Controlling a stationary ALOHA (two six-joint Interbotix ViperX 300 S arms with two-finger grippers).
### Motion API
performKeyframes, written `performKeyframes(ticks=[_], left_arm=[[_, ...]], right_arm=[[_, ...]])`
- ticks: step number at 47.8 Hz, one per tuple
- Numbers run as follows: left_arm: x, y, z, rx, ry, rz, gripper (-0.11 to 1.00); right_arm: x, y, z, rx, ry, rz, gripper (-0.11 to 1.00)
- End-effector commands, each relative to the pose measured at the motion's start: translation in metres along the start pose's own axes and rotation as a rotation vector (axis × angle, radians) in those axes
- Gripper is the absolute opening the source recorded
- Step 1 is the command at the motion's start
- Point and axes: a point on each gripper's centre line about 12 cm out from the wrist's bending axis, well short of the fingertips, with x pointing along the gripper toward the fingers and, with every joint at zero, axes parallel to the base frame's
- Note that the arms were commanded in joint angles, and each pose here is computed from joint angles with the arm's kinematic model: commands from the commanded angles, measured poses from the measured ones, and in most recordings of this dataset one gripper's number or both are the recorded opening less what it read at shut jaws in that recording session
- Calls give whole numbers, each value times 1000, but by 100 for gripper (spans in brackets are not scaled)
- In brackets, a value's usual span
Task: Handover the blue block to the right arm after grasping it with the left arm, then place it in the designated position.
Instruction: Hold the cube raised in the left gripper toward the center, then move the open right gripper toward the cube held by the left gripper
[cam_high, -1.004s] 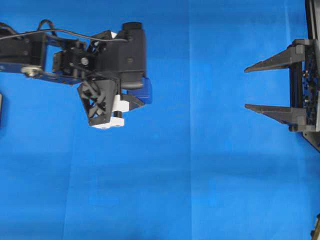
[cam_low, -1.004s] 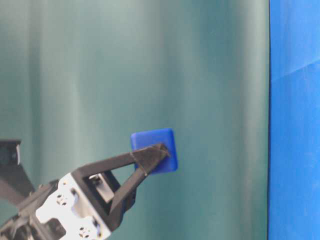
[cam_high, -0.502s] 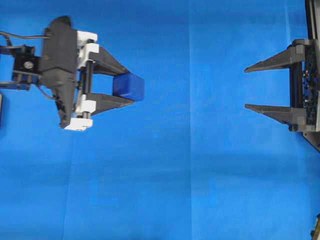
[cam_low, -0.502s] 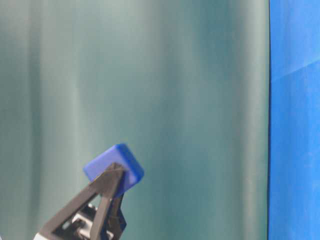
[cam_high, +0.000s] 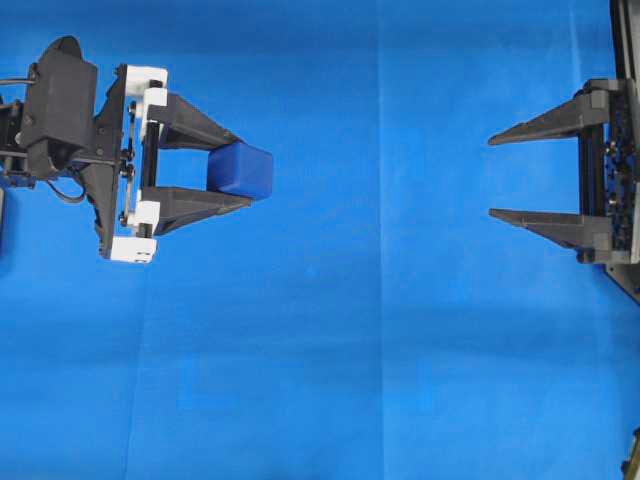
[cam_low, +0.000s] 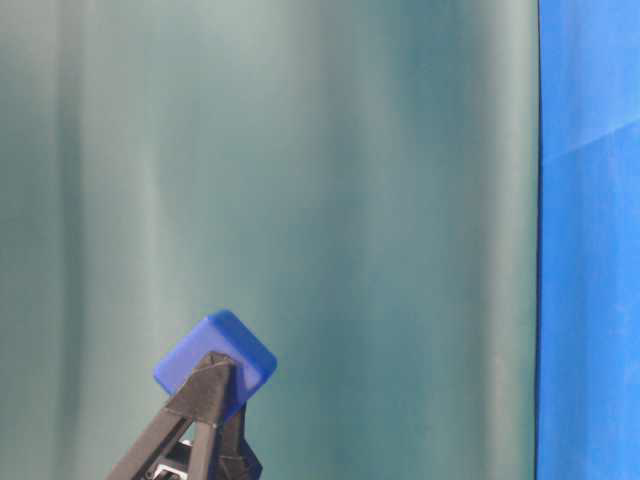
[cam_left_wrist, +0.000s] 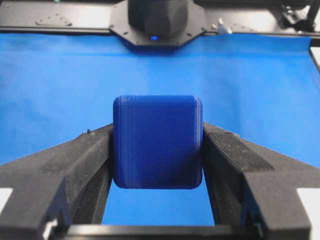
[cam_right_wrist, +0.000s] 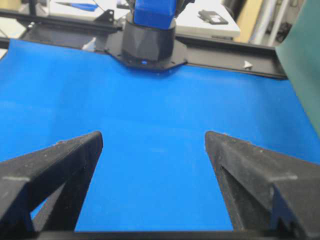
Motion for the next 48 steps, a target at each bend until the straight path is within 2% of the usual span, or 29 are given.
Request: performKeyframes(ticks=[1,11,20,28,41,48], left_arm=[[-3,-1,10,-1,-37,-2,46],[-3,-1,10,-4,-37,-2,46],[-3,-1,10,-6,-37,-2,47],[-3,-1,11,-9,-41,-2,47],[-3,-1,11,-10,-41,-2,47],[-3,-1,11,-10,-41,-2,46]], right_arm=[[3,0,11,2,-31,-1,98],[3,1,12,-11,-32,3,98],[4,3,13,-98,-19,16,97],[6,4,18,-260,15,31,97],[9,3,39,-604,51,32,96],[9,4,40,-759,52,38,96]])
